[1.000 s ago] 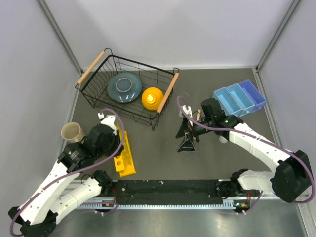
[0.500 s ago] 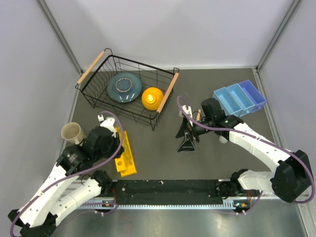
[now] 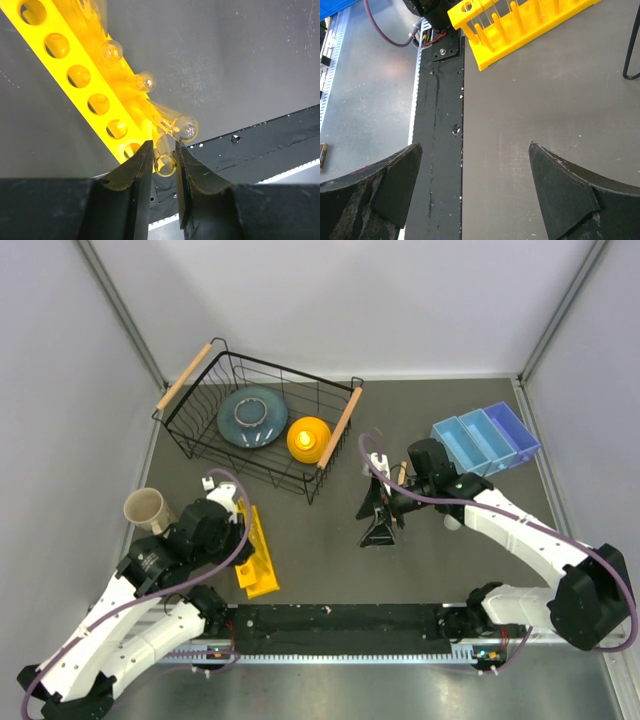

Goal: Organize the chemistry lab equipment

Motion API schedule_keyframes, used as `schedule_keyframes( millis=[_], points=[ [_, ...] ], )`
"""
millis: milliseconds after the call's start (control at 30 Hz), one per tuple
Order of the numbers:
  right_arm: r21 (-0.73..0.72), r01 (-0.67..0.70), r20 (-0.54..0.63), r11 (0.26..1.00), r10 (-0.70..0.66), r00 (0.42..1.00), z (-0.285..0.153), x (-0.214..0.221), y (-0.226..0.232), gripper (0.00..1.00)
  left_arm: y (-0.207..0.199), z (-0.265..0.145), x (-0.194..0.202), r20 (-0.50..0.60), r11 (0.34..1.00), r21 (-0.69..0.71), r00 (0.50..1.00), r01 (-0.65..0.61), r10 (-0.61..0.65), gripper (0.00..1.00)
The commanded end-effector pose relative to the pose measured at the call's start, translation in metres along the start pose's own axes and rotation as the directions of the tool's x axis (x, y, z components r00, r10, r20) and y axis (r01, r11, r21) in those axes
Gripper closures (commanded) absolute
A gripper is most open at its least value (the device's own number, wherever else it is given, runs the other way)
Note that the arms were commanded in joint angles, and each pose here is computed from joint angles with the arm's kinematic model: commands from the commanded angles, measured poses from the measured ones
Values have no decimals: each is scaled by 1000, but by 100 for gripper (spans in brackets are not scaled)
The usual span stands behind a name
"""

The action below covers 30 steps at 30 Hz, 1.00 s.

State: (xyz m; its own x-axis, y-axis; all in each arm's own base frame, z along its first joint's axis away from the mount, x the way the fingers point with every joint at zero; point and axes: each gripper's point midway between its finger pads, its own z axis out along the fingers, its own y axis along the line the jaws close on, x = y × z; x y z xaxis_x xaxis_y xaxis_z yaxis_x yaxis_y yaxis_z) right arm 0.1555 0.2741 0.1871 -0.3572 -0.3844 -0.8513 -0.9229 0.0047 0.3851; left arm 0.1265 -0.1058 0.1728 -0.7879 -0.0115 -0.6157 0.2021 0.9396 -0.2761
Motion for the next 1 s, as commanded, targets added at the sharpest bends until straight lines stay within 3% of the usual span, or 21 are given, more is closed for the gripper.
schedule_keyframes(
  millis=[0, 167, 533, 767, 867, 967],
  points=[
    [-9, 58, 41, 998, -58, 997, -4, -10, 3, 11, -2, 3, 15, -65, 1000, 18, 998, 3, -2, 72],
    [-9, 60, 41, 998, -59, 997, -4, -10, 3, 11, -3, 2, 14, -63, 1000, 24, 998, 4, -2, 66],
    [10, 67, 54, 998, -67, 996, -10, -11, 1, 11, -7, -13, -2, -1, 999, 36, 1000, 9, -9, 32],
    [69, 66, 86, 995, -72, 994, -26, -15, -8, 10, -10, -40, -29, 123, 998, 59, 992, 24, -31, 9],
    [121, 58, 106, 991, -70, 992, -38, -17, -17, 10, -11, -55, -46, 205, 997, 70, 978, 33, -47, 2],
    [192, 51, 120, 980, -75, 990, -53, -16, -27, 9, -16, -67, -67, 317, 992, 111, 945, 52, -85, 1]
  ],
)
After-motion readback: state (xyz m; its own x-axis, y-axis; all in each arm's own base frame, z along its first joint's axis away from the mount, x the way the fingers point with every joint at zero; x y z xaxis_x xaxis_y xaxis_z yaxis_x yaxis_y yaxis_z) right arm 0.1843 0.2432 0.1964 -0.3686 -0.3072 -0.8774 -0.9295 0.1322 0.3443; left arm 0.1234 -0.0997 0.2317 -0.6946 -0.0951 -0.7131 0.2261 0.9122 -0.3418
